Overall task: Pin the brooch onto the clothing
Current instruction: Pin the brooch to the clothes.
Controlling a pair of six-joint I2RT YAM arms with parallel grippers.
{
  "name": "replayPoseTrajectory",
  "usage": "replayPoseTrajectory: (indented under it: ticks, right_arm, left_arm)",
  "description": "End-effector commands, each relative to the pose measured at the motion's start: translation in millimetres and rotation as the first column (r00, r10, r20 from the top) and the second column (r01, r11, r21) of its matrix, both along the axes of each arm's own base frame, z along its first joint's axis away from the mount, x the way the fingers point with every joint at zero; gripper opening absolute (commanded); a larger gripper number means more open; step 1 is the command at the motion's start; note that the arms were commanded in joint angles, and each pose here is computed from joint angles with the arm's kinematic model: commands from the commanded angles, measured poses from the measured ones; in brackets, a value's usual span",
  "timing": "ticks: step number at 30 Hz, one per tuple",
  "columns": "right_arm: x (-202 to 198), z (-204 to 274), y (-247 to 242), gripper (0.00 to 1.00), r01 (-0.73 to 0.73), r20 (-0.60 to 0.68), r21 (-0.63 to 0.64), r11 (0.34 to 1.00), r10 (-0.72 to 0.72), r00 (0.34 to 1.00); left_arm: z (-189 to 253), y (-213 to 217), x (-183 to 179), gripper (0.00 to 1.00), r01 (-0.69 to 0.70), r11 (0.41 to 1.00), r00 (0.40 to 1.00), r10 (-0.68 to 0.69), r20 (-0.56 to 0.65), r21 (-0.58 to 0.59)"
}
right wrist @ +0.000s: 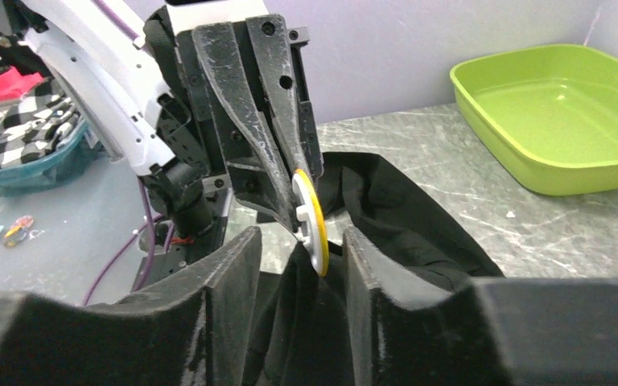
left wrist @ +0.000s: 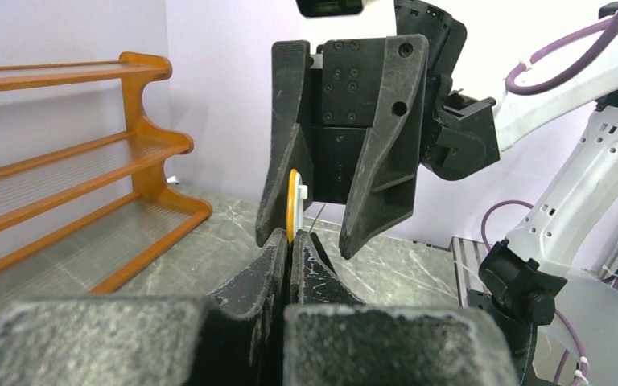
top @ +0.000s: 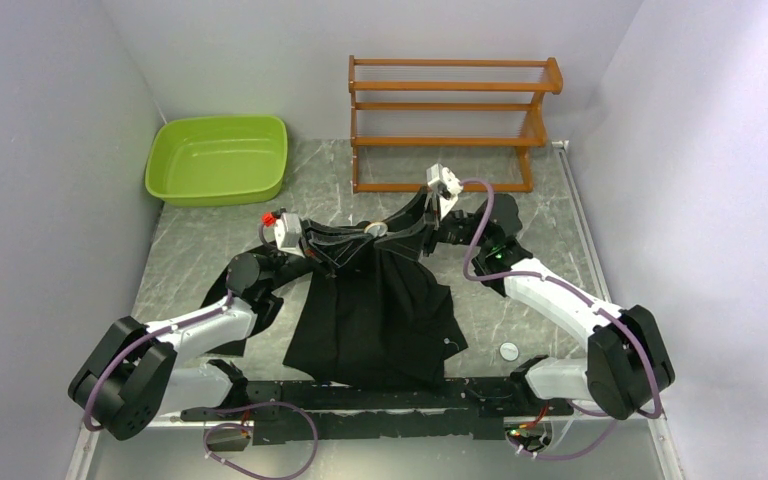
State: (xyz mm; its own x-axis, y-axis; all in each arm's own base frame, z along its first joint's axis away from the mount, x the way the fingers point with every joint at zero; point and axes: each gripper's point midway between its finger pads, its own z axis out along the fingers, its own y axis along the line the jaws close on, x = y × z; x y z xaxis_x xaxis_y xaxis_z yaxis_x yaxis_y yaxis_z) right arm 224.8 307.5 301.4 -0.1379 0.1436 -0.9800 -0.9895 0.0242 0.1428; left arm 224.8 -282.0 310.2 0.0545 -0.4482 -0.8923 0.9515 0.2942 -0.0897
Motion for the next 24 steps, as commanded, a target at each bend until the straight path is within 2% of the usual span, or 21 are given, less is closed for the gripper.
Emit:
replayPoseTrajectory:
  ticks: [1, 5, 8, 12, 16, 24]
  right_arm:
    - [-4.9, 30.2, 0.5, 0.40, -0.038, 0.088, 0.043, 0.998, 0.034, 0.996]
    - [-4.3, 28.7, 1.7, 0.34, -0.043, 0.080, 0.040, 0.998, 0.040, 0.996]
    - [-3.3, 28.3, 2.5, 0.18, -0.045, 0.069, 0.040, 0.998, 0.042, 0.997]
    - [-2.1, 27.1, 3.3, 0.13, -0.042, 0.059, 0.036, 0.998, 0.040, 0.997]
    - [1.4, 24.8, 2.9, 0.01, -0.011, 0.054, 0.025, 1.000, 0.010, 0.998]
    - [16.9, 21.1, 0.8, 0.00, 0.093, 0.000, 0.007, 0.996, -0.093, 0.996]
  left_arm:
    - [20.0, 1.3, -7.1, 0.03, 0.017, 0.999, 0.998, -0.014, 0.063, -0.041]
    - [21.3, 2.1, -6.9, 0.03, 0.013, 0.999, 0.998, -0.010, 0.065, -0.044]
    - [20.9, 1.2, -7.5, 0.03, 0.019, 0.999, 0.998, -0.016, 0.064, -0.039]
    - [21.1, 2.6, -7.3, 0.03, 0.013, 0.999, 0.998, -0.009, 0.065, -0.049]
    - [20.7, 2.5, -7.0, 0.03, 0.011, 0.999, 0.998, -0.008, 0.061, -0.046]
    - [22.9, 3.2, -7.9, 0.03, 0.013, 0.998, 0.998, -0.009, 0.068, -0.056]
